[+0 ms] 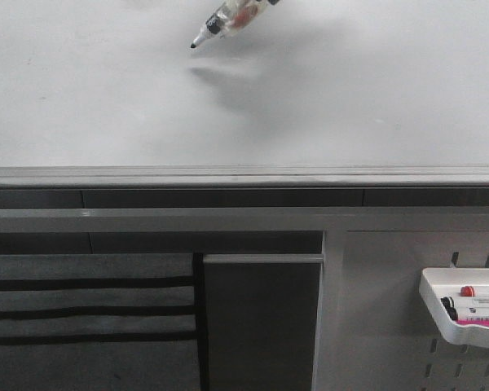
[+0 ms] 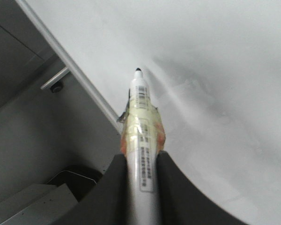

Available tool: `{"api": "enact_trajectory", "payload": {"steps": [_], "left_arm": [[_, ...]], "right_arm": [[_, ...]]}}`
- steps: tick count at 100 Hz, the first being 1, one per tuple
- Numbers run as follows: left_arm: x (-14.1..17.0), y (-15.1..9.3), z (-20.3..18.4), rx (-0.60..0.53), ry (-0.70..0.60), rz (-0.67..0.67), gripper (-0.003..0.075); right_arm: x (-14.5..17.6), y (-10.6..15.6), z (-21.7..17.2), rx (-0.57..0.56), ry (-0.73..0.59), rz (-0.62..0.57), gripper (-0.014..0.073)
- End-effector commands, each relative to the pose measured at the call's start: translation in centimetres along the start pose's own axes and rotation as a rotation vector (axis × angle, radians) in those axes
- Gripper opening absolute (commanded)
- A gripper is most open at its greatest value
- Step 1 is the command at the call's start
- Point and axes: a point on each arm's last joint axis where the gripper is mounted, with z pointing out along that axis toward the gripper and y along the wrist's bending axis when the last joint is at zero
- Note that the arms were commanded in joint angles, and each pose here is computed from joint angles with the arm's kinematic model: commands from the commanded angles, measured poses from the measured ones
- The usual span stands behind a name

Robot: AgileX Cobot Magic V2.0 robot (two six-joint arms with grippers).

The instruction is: Write number 3 on whiteboard

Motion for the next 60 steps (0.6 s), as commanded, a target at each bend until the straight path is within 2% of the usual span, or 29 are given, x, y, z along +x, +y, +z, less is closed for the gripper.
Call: {"api": "enact_trajectory", "payload": {"steps": [1,18,28,37,50,60], "left_arm": [[-1.2,0.1,-0.4,-0.018,-0.076,-0.011,0.0441],[-1.1,0.2,-0.4,-0.028,-0.069,0.004,0.0441],[-1.1,0.2,-0.4,-0.033,-0.073,0.005,0.0441],[-1.1,0.2,-0.4,-0.035,-0.075,0.005,0.0441],[-1.1,0.2,-0.4,-0.036,-0.074,0.007,0.0441],[-1.1,0.3,-0.4,-0.046,-0.066,0.023,0.0441]], "right_arm": [[-1.5,-0.2,-2.3,0.058,-0.109,-0.024,0.0057],[-0.4,-3.0,-2.6,0.189,-0.058,0.061,0.0057],[0.4,-2.8,-3.0,0.134,-0.018,0.079,0.0057],[0.5,-1.5,-0.7,0.056,-0.036,0.059,0.0057],[-0.3,-0.7,2.1,0.071,-0.093,0.052,0.0057],[-0.2,-1.2,1.1,0.086,-0.102,0.087,0.0057]]}}
